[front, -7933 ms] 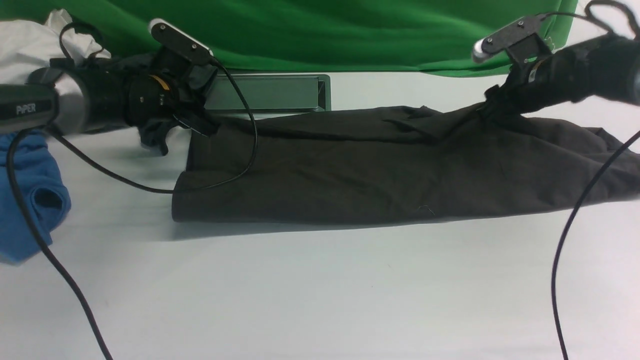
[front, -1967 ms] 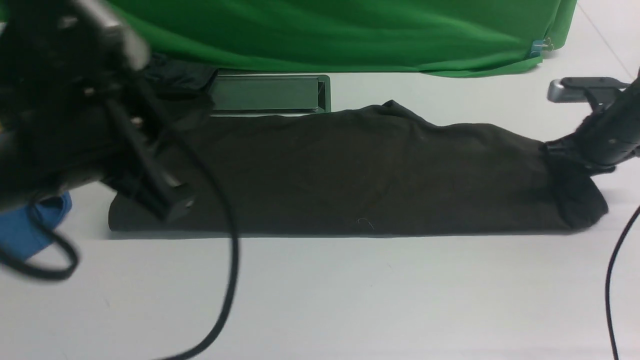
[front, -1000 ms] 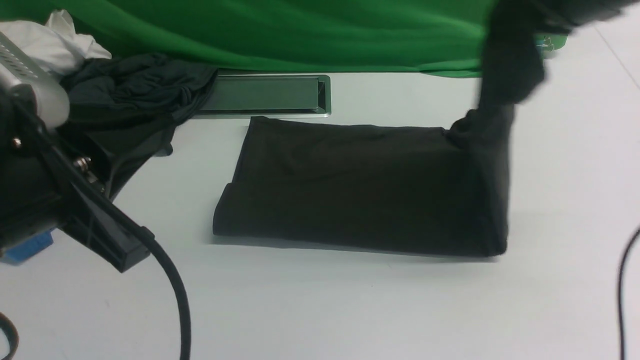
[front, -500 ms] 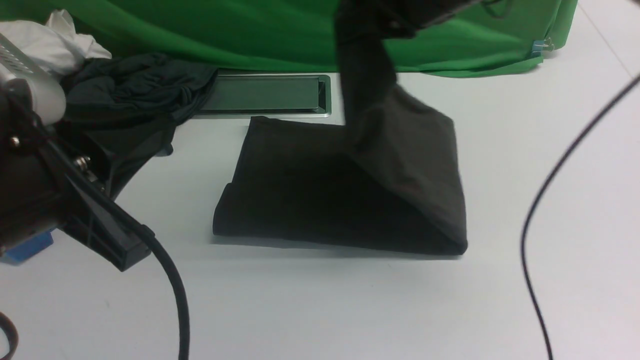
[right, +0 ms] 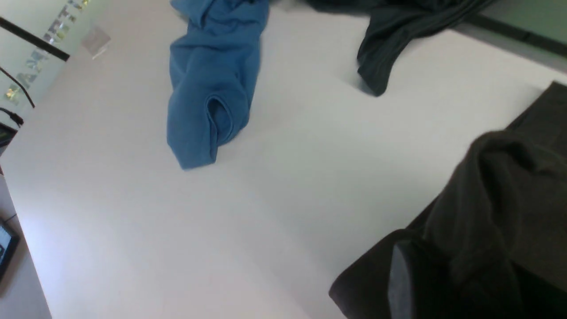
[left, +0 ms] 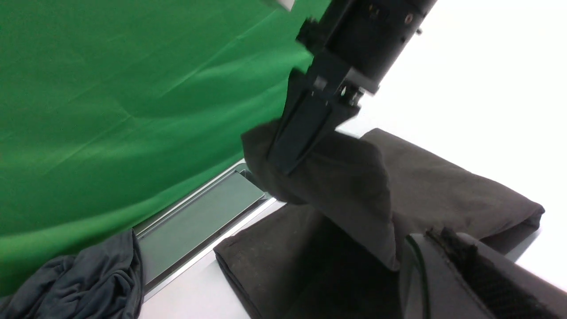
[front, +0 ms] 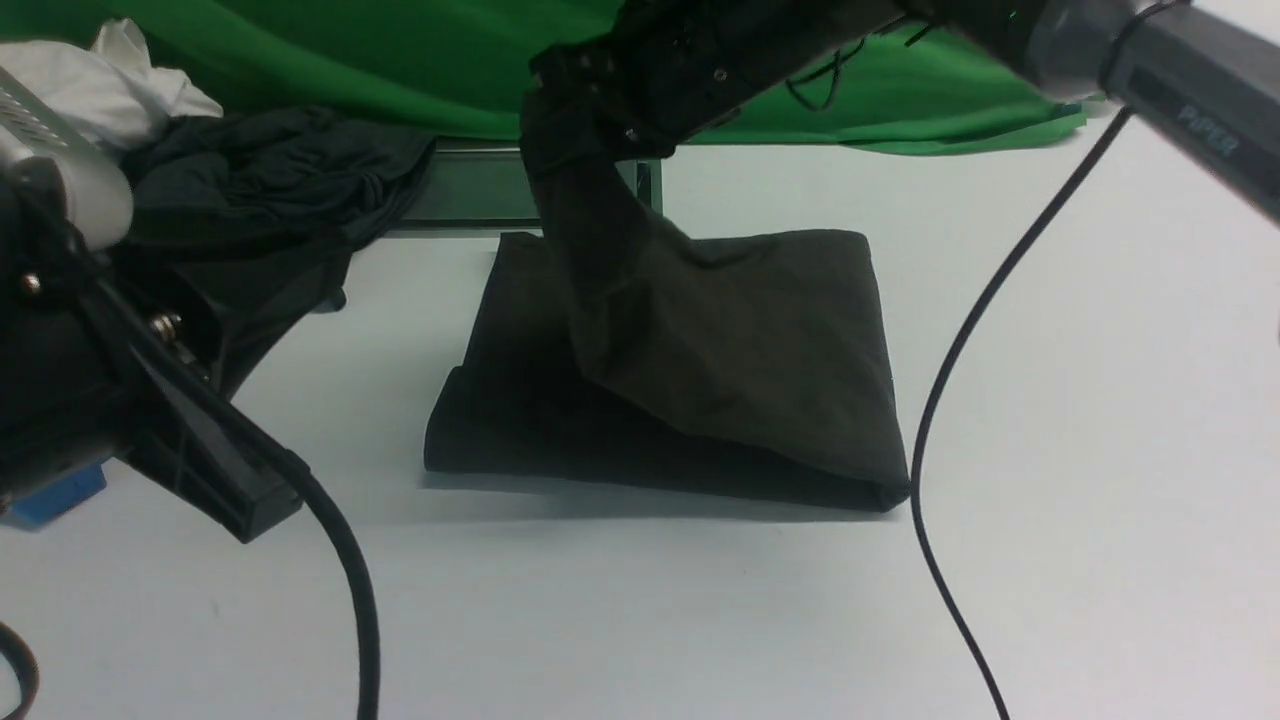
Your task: Fold a long-sleeved shirt on a white desktop.
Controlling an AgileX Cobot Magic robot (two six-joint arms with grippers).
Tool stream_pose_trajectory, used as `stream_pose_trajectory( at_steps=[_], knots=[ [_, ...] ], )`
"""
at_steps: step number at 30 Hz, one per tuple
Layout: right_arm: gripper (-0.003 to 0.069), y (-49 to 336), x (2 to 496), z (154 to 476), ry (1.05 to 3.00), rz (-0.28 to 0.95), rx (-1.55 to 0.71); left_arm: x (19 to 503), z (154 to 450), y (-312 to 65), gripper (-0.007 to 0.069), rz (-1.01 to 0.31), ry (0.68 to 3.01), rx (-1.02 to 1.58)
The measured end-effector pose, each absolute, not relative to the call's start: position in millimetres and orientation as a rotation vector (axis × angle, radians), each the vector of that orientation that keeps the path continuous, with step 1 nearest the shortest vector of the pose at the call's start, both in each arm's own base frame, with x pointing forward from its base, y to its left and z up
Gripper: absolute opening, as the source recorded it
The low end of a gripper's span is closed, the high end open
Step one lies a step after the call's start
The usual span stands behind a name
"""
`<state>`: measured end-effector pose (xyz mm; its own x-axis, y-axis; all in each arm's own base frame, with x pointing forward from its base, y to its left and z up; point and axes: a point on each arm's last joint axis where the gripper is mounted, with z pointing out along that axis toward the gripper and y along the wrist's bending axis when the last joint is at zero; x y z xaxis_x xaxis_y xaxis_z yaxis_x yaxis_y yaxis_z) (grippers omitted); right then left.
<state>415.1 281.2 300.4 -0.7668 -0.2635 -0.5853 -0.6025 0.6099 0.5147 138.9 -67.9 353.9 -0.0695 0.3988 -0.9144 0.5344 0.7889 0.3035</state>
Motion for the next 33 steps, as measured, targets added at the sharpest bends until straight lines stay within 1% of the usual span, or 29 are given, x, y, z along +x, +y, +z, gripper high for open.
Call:
stream_pose_trajectory(
  at_steps=[2, 3, 4, 5, 6, 7, 8, 10, 11, 12, 13, 15, 17, 18, 19, 20, 21, 22, 24, 26, 29, 30, 31, 32, 33],
  knots=[
    [0.0104, 284.1, 416.1, 297.6, 2.378, 1.009, -0.676, 138.9, 353.9, -67.9, 0.0018, -0.13, 1.689, 0.74],
    [0.0126, 286.2, 417.3, 294.8, 2.381, 1.02, -0.654, 138.9, 353.9, -67.8, 0.0018, -0.128, 1.689, 0.742],
    [0.0132, 287.1, 416.8, 294.9, 2.381, 1.022, -0.653, 138.9, 353.9, -67.8, 0.0018, -0.128, 1.689, 0.742],
    [0.019, 289.4, 418.2, 293.1, 2.377, 1.03, -0.626, 138.9, 353.9, -67.8, 0.0018, -0.128, 1.689, 0.742],
    [0.0262, 291.5, 419.3, 293.0, 2.367, 1.038, -0.598, 138.9, 353.9, -67.8, 0.0018, -0.128, 1.689, 0.742],
    [0.0303, 292.3, 420.1, 292.9, 2.362, 1.043, -0.582, 138.9, 353.9, -67.8, 0.0018, -0.128, 1.689, 0.742],
    [0.0358, 294.3, 420.4, 293.5, 2.35, 1.05, -0.568, 138.9, 353.9, -67.8, 0.0018, -0.128, 1.689, 0.742],
    [0.0491, 296.7, 421.5, 296.6, 2.325, 1.069, -0.544, 138.9, 353.9, -67.8, 0.0018, -0.128, 1.689, 0.742],
    [0.0528, 297.0, 421.4, 299.1, 2.317, 1.077, -0.543, 138.9, 353.9, -67.8, 0.0018, -0.128, 1.689, 0.742],
    [0.0547, 297.1, 420.6, 304.5, 2.304, 1.085, -0.55, 138.9, 353.8, -67.7, 0.0018, -0.125, 1.689, 0.744],
    [0.0552, 297.0, 419.6, 307.8, 2.298, 1.088, -0.56, 139.0, 353.7, -67.7, 0.0018, -0.124, 1.689, 0.744],
    [0.0536, 292.7, 416.3, 322.4, 2.277, 1.083, -0.6, 139.0, 353.4, -67.5, 0.0018, -0.115, 1.69, 0.753],
    [0.0459, 281.3, 411.6, 339.5, 2.275, 1.023, -0.676, 139.0, 352.7, -67.1, 0.0018, -0.108, 1.696, 0.756],
    [0.0451, 279.5, 410.0, 342.8, 2.275, 1.016, -0.691, 139.0, 352.6, -67.0, 0.0018, -0.11, 1.699, 0.753],
    [0.037, 267.7, 406.4, 351.3, 2.298, 0.935, -0.748, 139.6, 351.8, -66.7, 0.0018, -0.117, 1.714, 0.737],
    [0.0358, 266.3, 406.6, 350.7, 2.305, 0.921, -0.756, 139.5, 351.7, -66.7, 0.0018, -0.117, 1.715, 0.738],
    [0.0274, 255.7, 405.2, 353.0, 2.34, 0.813, -0.799, 141.1, 350.1, -66.8, 0.0018, -0.13, 1.739, 0.717],
    [0.0211, 249.1, 405.5, 351.6, 2.37, 0.722, -0.816, 143.3, 348.5, -67.2, 0.0018, -0.131, 1.753, 0.712],
    [0.0099, 238.3, 408.4, 339.6, 2.444, 0.549, -0.816, 150.0, 343.3, -68.9, 0.0018, -0.142, 1.798, 0.687],
    [0.0048, 231.2, 410.5, 317.0, 2.538, 0.435, -0.81, 160.5, 335.2, -72.3, 0.0018, -0.153, 1.859, 0.669],
    [0.0031, 224.0, 408.1, 278.5, 2.681, 0.352, -0.822, 181.0, 324.2, -80.2, 0.0018, -0.174, 1.95, 0.646],
    [0.003, 222.0, 405.6, 262.8, 2.734, 0.333, -0.832, 195.4, 314.6, -86.0, 0.0018, -0.18, 2.007, 0.645],
    [0.003, 221.6, 405.2, 259.9, 2.743, 0.329, -0.833, 197.9, 314.1, -87.0, 0.0018, -0.18, 2.011, 0.646],
    [0.003, 220.1, 403.1, 251.1, 2.773, 0.317, -0.838, 209.4, 305.6, -91.6, 0.0018, -0.18, 2.05, 0.65],
    [0.003, 216.6, 399.2, 234.2, 2.826, 0.302, -0.84, 230.0, 293.0, -99.3, 0.0018, -0.174, 2.099, 0.655]
  ],
)
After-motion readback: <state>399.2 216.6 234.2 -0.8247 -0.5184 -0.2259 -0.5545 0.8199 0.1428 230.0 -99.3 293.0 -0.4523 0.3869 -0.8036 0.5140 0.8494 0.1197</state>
